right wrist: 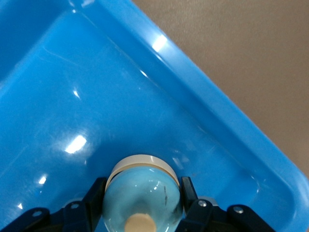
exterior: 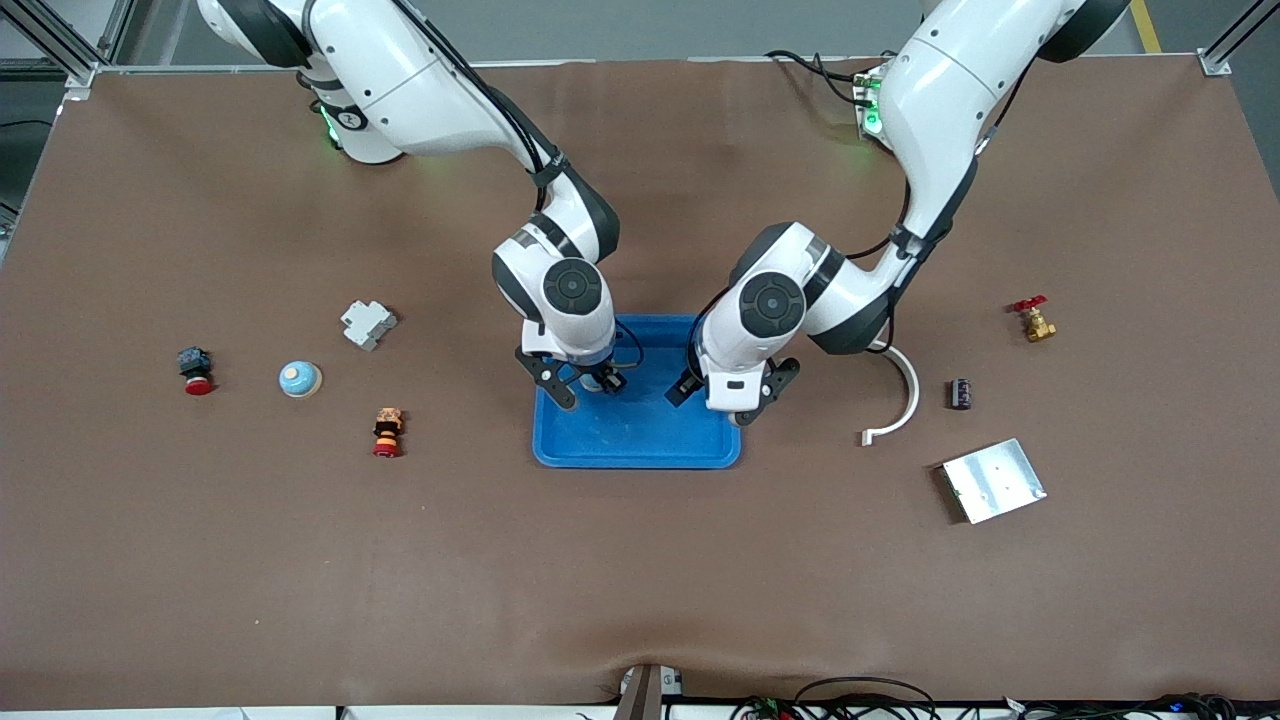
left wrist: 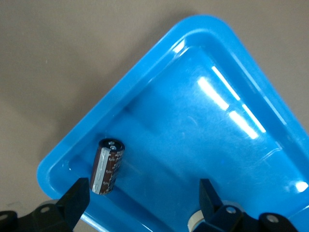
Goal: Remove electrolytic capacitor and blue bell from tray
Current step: 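Grasp the second bell with the right gripper while the left gripper grasps the capacitor, then place the bell beside the first bell with the right gripper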
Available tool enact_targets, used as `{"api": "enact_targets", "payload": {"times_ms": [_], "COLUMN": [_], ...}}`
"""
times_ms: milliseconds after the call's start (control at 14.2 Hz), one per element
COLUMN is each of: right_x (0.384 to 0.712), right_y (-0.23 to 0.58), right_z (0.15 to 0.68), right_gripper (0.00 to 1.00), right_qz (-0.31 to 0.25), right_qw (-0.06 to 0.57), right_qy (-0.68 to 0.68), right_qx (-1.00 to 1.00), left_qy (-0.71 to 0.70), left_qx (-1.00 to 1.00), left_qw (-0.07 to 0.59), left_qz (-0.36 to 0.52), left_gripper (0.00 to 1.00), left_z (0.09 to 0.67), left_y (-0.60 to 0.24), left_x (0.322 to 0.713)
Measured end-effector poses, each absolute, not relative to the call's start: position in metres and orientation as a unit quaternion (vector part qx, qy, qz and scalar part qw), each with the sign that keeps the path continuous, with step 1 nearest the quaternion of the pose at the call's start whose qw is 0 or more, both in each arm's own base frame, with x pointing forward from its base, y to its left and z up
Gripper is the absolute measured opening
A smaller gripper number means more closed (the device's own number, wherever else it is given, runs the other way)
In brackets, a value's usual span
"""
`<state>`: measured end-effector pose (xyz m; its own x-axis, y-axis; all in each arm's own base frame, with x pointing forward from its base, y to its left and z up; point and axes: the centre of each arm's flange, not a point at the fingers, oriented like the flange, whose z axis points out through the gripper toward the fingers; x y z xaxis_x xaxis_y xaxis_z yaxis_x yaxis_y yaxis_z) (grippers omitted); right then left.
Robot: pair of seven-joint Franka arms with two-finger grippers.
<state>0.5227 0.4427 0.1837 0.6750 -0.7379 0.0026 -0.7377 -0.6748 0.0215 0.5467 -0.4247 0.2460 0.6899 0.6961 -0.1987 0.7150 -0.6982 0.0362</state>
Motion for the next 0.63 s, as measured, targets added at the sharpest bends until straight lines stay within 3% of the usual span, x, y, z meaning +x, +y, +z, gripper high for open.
{"api": "enact_targets", "payload": {"times_ms": [635], "right_x": [0.558], "right_y": [0.395], "right_z": [0.224], "right_gripper": [0.67], "right_qz": [-0.018], "right_qw": [0.049], "right_qy": [-0.37], "right_qx": [0.928], "left_qy": [0.388], "left_qx": [0.918], "left_qw": [0.018], "left_qz": [-0.084], "left_gripper": [1.0], "left_z": [0.203], "left_y": [-0.428], "left_x": [0.535]}}
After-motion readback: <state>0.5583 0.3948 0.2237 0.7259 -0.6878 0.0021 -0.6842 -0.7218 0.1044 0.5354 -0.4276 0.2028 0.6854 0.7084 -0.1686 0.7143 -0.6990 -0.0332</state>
